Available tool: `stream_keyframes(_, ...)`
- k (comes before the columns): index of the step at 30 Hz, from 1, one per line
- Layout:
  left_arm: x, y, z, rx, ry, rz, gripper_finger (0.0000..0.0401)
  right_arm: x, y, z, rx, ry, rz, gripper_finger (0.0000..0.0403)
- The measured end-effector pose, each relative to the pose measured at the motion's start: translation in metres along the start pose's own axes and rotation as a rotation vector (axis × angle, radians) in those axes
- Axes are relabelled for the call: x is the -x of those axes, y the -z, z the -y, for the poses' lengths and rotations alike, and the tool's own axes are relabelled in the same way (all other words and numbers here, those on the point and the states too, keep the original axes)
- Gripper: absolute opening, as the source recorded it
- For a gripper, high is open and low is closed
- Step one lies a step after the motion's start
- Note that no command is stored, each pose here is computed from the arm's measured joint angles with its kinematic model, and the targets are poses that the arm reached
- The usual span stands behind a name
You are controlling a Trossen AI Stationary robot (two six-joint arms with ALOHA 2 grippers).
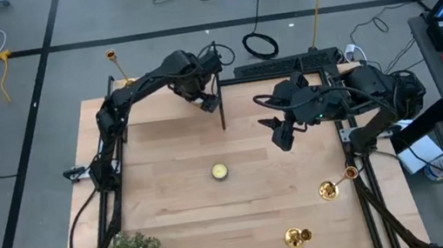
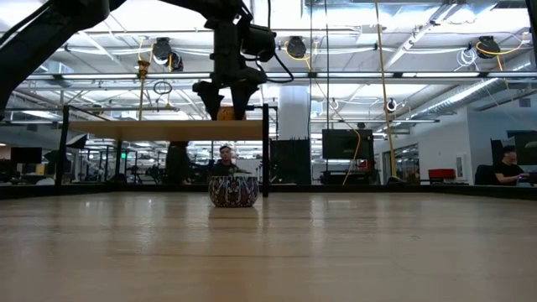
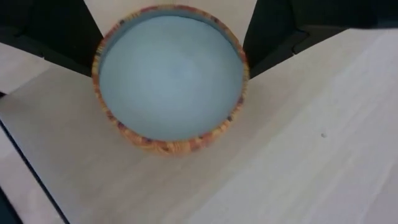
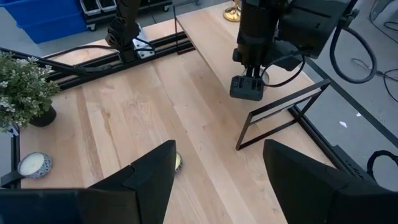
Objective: Pick & Place candle stick holders
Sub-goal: Put the orange scented candle on the shelf
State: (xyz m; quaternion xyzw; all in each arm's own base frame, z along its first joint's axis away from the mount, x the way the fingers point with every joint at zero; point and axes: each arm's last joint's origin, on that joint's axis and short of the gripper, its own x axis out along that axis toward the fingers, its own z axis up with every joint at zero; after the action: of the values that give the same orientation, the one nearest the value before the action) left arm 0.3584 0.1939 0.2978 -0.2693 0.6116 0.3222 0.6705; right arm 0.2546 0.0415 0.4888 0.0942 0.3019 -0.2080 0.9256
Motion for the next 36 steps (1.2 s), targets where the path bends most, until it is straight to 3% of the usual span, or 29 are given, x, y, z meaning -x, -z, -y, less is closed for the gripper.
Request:
stream_keyframes(13,-0.001,-0.009,-0.015,0.022,0.025,0.027,0.0322,0.0,0.0,0.0,0.001,-0.001,0.003,0.0238)
stream_keyframes(36,0.011,0.003,-0.026,0.14,0.002,-0.046,0.0319,0.0,0.0,0.0,0.005,0.0,0.002,0.0238)
